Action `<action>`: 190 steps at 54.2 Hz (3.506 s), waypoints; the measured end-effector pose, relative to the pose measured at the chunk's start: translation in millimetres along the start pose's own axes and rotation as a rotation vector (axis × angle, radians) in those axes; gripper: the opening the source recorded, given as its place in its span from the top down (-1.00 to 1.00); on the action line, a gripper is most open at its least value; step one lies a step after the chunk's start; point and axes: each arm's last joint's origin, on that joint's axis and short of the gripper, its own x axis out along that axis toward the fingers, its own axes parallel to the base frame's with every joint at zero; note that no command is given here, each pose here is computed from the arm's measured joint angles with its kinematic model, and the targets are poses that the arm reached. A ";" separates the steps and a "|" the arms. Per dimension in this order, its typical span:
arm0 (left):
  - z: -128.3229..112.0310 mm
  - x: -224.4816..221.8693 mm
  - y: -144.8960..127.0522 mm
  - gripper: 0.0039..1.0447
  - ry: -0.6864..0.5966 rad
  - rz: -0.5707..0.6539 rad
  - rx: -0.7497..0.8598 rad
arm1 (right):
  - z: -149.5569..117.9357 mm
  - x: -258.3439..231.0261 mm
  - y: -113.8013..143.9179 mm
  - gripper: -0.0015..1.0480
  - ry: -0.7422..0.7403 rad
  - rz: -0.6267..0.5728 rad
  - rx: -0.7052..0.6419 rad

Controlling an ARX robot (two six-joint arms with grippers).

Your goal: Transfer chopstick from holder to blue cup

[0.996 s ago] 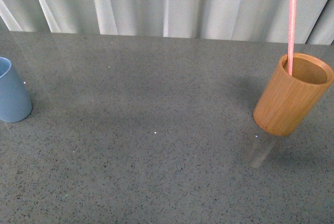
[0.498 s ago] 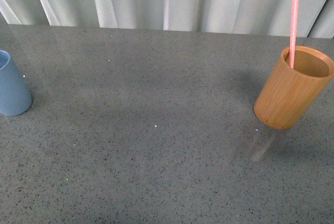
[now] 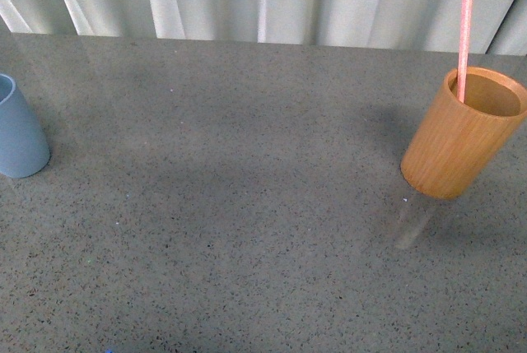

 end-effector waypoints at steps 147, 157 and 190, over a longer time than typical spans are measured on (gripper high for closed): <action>-45.3 -71.9 -300.8 0.94 -0.040 -0.323 0.559 | 0.0 0.0 0.0 -0.81 0.000 0.000 0.000; -49.7 -71.0 -304.8 0.94 -0.042 -0.331 0.565 | 0.0 0.0 0.0 -0.81 0.000 0.000 0.000; -56.8 -70.0 -312.6 0.38 -0.029 -0.357 0.535 | 0.0 0.0 0.0 -0.81 0.000 0.000 0.000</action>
